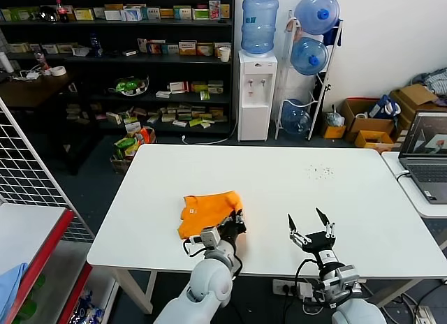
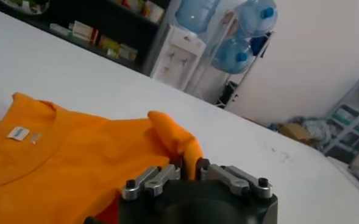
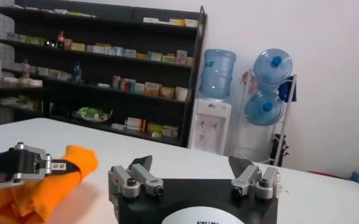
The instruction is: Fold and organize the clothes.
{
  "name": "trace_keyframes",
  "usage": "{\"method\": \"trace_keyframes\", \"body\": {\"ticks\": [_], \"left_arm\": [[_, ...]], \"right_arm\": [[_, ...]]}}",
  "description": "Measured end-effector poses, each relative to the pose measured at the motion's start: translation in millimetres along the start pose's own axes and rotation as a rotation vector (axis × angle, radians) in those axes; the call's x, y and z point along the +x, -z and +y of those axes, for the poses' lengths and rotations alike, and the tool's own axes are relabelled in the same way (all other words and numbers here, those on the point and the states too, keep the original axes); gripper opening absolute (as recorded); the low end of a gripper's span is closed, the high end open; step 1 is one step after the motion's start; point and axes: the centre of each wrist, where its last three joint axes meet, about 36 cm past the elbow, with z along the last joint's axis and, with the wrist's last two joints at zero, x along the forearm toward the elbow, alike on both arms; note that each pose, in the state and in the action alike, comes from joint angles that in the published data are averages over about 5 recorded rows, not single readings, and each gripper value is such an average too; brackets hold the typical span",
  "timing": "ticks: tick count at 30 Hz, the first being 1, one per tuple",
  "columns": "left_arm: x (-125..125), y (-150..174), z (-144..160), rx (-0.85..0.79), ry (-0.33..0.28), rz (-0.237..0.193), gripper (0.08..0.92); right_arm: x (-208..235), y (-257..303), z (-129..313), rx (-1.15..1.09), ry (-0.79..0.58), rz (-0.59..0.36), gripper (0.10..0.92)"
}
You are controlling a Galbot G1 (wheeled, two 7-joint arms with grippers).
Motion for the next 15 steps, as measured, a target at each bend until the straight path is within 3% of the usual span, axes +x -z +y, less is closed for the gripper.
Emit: {"method": "trace_keyframes", "body": {"ticks": [5,9,15], "left_arm": [[4,-6,-6,0.007,-0.069,-0.069,0.41],[16,-7,10,-0.041,-0.106,-0.141,0.523],[38,-9,62,-0.166,-0.08,-0.246,0.696]], "right_arm": [[-5,1,-5,-0.008,-0.007,0.005,0.823],[-9,2,-9,-0.014,-0.011,0.016,0.823],[-14,2,-14,-0.022,-0.004,0.036,0.823]]}}
